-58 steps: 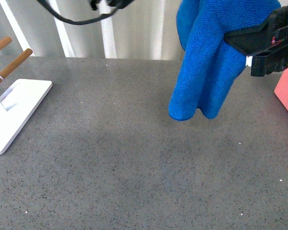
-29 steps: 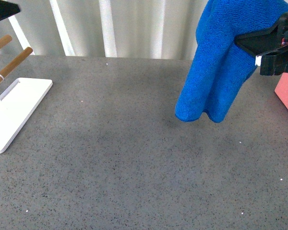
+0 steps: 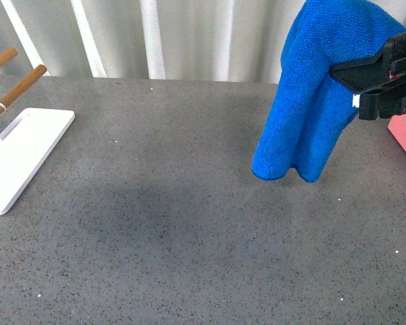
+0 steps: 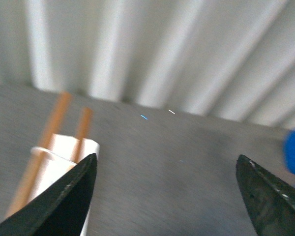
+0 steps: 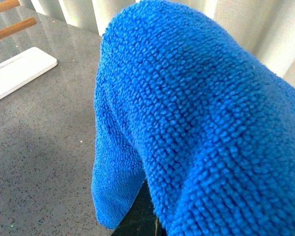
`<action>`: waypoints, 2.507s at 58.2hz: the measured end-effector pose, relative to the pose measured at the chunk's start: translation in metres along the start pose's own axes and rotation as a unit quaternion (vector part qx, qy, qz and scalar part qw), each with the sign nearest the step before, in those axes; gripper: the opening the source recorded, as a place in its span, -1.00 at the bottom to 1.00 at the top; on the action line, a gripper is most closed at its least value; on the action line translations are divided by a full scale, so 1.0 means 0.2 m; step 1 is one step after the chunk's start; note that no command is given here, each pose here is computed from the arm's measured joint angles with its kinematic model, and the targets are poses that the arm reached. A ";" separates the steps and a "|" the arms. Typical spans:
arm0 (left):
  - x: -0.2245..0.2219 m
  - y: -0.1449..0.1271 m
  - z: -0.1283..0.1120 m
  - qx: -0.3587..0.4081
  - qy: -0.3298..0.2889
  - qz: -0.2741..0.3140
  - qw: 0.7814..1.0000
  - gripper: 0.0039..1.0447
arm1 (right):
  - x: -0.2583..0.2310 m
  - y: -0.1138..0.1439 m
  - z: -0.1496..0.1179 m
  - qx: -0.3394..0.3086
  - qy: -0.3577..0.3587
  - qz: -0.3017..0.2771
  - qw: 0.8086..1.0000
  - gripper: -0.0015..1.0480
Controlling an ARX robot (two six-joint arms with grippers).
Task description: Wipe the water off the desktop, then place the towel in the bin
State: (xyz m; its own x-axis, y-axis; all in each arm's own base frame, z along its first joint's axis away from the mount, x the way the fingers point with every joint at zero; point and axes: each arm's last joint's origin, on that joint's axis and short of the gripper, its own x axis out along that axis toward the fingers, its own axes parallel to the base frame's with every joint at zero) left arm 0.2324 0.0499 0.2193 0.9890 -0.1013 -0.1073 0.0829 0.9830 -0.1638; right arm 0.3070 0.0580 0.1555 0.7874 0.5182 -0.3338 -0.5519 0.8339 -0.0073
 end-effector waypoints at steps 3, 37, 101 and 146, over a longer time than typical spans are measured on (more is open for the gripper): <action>-0.05 -0.02 -0.03 0.032 -0.037 0.037 0.998 0.39 | 0.00 0.00 0.00 0.000 0.001 -0.002 1.000 -0.91; -0.34 -0.20 -0.27 0.075 -0.053 0.054 0.994 -0.93 | -0.05 0.05 0.06 -0.029 0.001 -0.018 0.999 -0.91; -0.53 -0.26 -0.33 0.077 -0.071 0.046 0.993 -0.93 | -0.13 0.05 0.05 -0.043 0.019 -0.049 0.998 -0.91; -0.62 -0.26 -0.36 0.077 -0.068 0.046 0.994 -0.93 | -0.06 0.04 -0.02 -0.015 0.085 -0.081 0.993 -0.91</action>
State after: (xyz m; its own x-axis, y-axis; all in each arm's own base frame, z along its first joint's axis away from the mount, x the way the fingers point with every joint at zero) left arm 0.0965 0.0002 0.1709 0.9998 0.0015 0.0196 -0.0014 1.0000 -0.0071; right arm 0.2915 0.0569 0.1551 0.8098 0.3359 -0.4811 -0.4315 0.8965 -0.1004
